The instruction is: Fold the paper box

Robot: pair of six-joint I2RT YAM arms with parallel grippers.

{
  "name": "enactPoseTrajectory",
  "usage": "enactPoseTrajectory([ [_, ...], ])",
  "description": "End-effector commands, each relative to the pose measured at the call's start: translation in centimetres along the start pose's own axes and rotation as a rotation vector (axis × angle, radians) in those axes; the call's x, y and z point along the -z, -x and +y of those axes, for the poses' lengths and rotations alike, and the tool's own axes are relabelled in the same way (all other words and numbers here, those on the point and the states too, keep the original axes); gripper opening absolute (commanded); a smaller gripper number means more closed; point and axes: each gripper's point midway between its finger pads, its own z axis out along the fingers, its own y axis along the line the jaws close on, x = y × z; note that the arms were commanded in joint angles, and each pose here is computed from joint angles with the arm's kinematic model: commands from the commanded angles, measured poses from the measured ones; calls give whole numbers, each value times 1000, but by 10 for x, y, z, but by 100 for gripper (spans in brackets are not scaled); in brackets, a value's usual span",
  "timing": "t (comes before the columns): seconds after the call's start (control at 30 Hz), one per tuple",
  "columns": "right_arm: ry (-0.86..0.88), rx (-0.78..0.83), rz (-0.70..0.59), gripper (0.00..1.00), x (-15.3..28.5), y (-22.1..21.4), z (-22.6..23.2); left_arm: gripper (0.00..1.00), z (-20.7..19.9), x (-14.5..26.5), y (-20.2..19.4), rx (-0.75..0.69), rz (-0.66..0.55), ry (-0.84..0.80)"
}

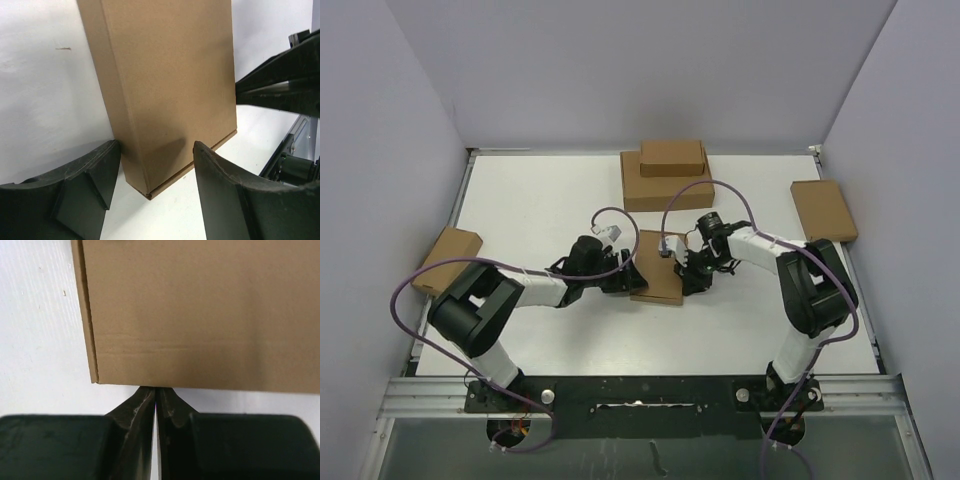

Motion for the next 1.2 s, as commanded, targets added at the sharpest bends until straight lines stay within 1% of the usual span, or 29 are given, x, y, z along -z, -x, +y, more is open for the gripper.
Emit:
enactPoseTrajectory([
  [0.0, -10, 62, -213, 7, 28, 32, -16, 60, -9, -1, -20, 29, 38, -27],
  [0.1, -28, 55, -264, 7, 50, 17, -19, 62, -10, 8, -9, 34, -18, -6],
  [0.23, 25, 27, -314, 7, 58, 6, -3, 63, -13, 15, 1, 30, -64, 5],
  [0.27, 43, 8, -326, 7, 58, 6, 0, 63, -14, 15, 3, 30, -70, 4],
  [0.33, 76, -85, -346, 7, 56, 9, 3, 63, -15, 14, 2, 33, -68, -1],
  [0.4, 100, -155, -330, 7, 51, 9, 0, 63, -15, 11, 1, 38, -63, 0],
  [0.47, 89, -216, -266, 6, 42, 0, -8, 63, -13, 9, -3, 45, -51, 0],
  [0.53, 83, -257, -217, 6, 34, -9, -14, 63, -11, 6, -6, 50, -44, 1],
  [0.6, 91, -291, -197, 6, 29, -12, -15, 63, -8, 4, -9, 54, -37, 3],
  [0.73, 128, -308, -175, 6, 17, -10, -9, 61, -7, 0, -12, 61, -27, -5],
  [0.87, 157, -306, -161, 6, 7, 3, -2, 59, -10, -5, -15, 58, -8, -19],
  [1.03, 201, -323, -180, 6, -2, 20, 5, 55, -18, -12, -22, 48, 19, -51],
  [1.17, 191, -327, -165, 6, -2, 18, -1, 55, -21, -13, -24, 46, 23, -64],
])
